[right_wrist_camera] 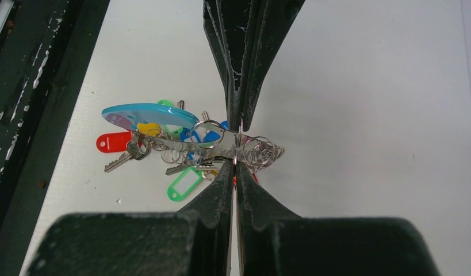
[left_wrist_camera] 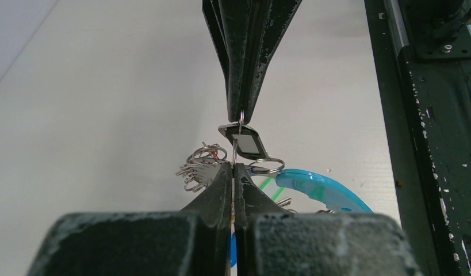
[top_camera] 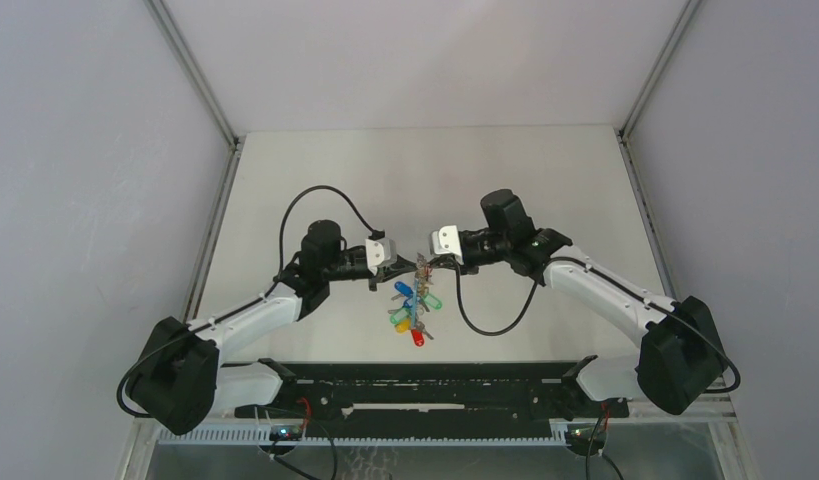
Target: Put the keys on the keyring
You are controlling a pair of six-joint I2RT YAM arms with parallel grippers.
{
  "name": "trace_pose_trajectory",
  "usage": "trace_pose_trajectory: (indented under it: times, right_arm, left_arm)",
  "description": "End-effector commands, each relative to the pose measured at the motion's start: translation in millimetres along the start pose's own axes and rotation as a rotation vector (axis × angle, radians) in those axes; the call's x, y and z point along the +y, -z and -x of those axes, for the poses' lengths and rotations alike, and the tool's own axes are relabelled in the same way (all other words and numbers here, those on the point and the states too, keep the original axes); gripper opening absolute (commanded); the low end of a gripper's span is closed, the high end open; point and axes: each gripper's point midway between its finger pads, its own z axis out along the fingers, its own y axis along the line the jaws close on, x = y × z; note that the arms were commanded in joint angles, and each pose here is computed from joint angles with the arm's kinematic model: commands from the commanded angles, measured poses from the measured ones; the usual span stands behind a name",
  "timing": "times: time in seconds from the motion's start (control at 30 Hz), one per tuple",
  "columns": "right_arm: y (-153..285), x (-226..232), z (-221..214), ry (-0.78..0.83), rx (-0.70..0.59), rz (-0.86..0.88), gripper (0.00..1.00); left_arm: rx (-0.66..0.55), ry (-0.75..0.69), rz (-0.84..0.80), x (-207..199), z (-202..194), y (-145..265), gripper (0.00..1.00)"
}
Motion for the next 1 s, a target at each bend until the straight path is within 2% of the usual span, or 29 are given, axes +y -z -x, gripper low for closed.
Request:
trace_pose_trajectory:
  times: [0.0,0.97]
  right_arm:
    - [1.7,-17.6,20.3,0.058,-0.023,-0.046,0.00]
    - [-3.2,-19.1,20.4,0.058,-0.011,-0.059,0.00]
  left_arm:
    - [-0.059,-0.078,0.003,12.0,27.0,-1.6,0.00]
    - [-0.059,-0.075,-0.003,11.2,26.6,-2.6,0.00]
